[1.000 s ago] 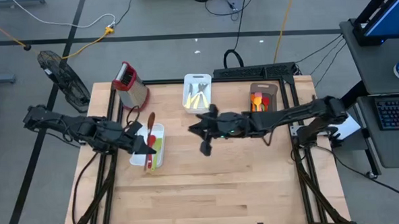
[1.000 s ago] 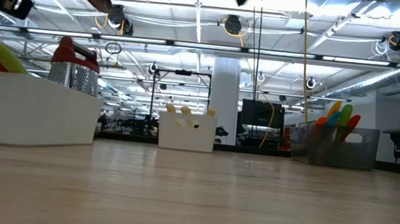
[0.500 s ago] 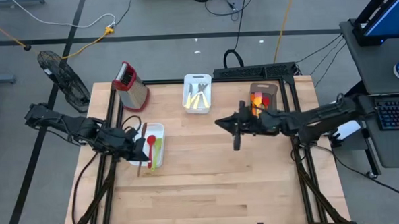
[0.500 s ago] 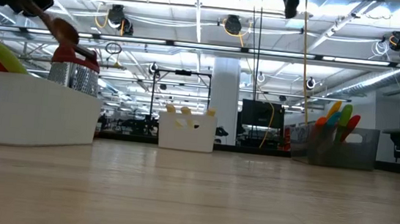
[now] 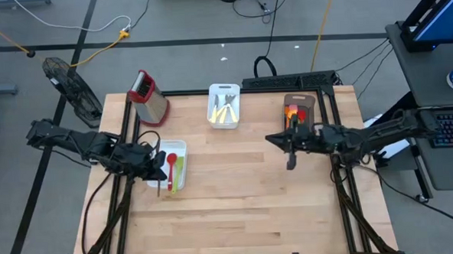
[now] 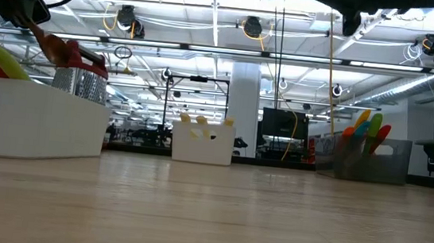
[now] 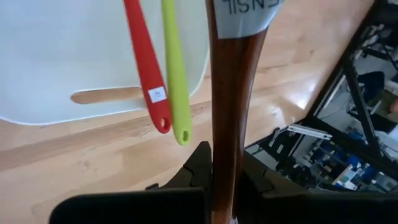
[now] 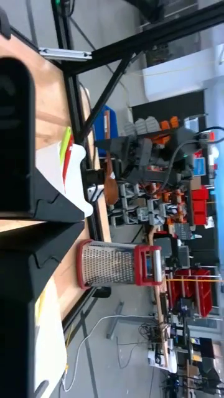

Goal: Pick & Place Kitchen Items
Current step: Put the brown serving spoon into the bottom white bin

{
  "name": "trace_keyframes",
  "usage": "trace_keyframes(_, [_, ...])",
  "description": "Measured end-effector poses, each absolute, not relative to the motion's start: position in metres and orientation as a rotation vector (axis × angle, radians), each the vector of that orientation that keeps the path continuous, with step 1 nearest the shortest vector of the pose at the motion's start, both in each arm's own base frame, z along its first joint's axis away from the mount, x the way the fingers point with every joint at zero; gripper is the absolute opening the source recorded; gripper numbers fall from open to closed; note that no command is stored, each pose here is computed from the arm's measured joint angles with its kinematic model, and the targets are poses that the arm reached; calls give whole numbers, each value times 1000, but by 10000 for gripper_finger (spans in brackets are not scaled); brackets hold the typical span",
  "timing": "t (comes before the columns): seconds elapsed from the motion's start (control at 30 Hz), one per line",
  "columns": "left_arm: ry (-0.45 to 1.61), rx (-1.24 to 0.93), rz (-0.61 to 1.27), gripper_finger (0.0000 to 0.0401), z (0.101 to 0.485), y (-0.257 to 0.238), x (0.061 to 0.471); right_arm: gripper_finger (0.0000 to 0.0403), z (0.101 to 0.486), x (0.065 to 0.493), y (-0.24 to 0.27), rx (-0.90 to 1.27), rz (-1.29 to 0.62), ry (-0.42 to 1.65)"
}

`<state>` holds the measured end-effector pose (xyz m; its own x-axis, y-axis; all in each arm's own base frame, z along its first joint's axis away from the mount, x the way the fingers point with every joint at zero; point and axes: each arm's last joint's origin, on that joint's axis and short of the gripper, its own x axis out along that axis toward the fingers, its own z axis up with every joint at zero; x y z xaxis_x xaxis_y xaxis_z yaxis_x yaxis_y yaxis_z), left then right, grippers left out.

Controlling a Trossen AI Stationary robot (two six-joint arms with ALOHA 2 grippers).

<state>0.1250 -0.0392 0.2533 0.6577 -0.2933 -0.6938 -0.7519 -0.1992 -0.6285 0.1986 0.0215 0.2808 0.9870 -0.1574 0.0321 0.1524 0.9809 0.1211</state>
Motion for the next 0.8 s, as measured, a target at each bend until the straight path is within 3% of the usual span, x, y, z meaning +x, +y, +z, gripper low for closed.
trace_keyframes(0.27, [884,-1837,554,21,249,-32,125,1,290,170,17,125,-154,-70])
trace_keyframes(0.8, [971,-1960,487,21,193,-19,132,0,289,133,11,282,-162,-6])
